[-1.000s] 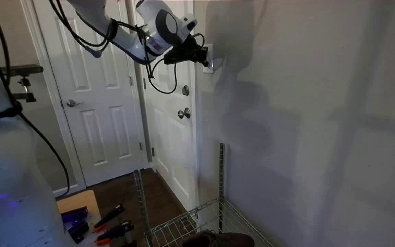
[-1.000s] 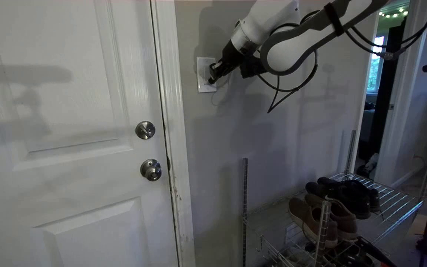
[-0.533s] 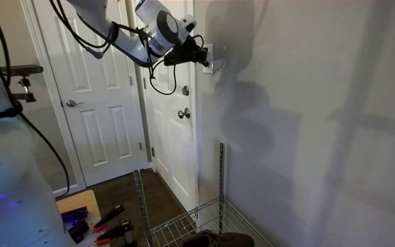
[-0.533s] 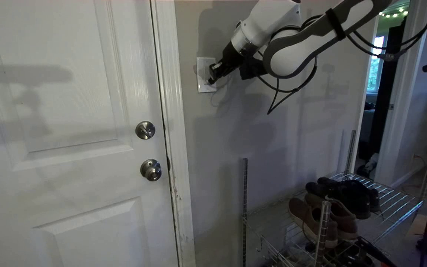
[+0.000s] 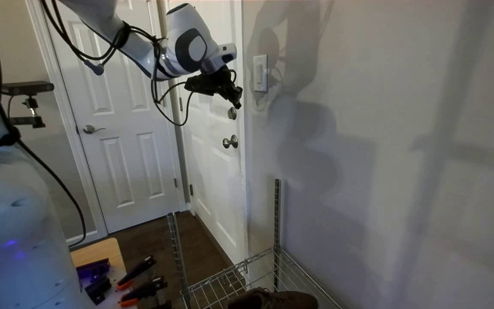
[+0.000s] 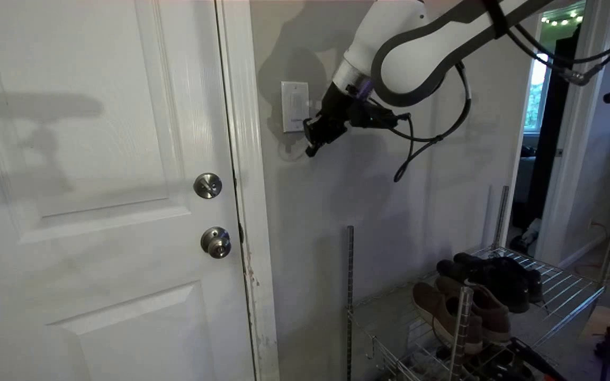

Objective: Turn off the light switch.

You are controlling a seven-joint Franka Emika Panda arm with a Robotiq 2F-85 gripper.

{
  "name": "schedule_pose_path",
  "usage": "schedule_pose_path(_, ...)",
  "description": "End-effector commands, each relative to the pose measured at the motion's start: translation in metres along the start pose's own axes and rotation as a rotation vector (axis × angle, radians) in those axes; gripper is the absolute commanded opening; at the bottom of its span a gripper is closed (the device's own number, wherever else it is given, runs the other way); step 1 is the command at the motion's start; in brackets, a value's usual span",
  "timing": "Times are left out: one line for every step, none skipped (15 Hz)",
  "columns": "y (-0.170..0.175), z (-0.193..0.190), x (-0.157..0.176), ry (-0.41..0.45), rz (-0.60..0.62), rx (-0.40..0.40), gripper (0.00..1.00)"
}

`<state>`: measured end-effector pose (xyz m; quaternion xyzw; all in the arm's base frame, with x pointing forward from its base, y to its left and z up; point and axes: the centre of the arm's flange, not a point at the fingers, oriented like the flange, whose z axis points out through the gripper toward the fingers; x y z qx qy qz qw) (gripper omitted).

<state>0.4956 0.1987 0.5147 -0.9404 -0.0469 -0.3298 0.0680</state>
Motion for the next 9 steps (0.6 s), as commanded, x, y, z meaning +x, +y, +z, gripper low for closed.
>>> schedule_pose_path(0.013,-0.038,-0.031,-0.128,0.051,0.026,0.03)
schedule_pose_path(0.014,-0.042,-0.034,-0.153,0.067,0.029,0.03)
schedule_pose_path(0.016,-0.046,-0.035,-0.173,0.094,0.022,0.03)
schedule_pose_path(0.020,-0.050,-0.035,-0.191,0.114,0.010,0.05)
schedule_pose_path(0.024,-0.053,-0.034,-0.219,0.144,-0.007,0.30)
schedule_pose_path(0.011,-0.038,-0.027,-0.185,0.101,0.005,0.05)
schedule_pose_path(0.016,-0.043,-0.028,-0.200,0.110,-0.004,0.10)
schedule_pose_path(0.019,-0.046,-0.028,-0.203,0.115,-0.009,0.15)
schedule_pose_path(0.021,-0.047,-0.028,-0.203,0.117,-0.010,0.22)
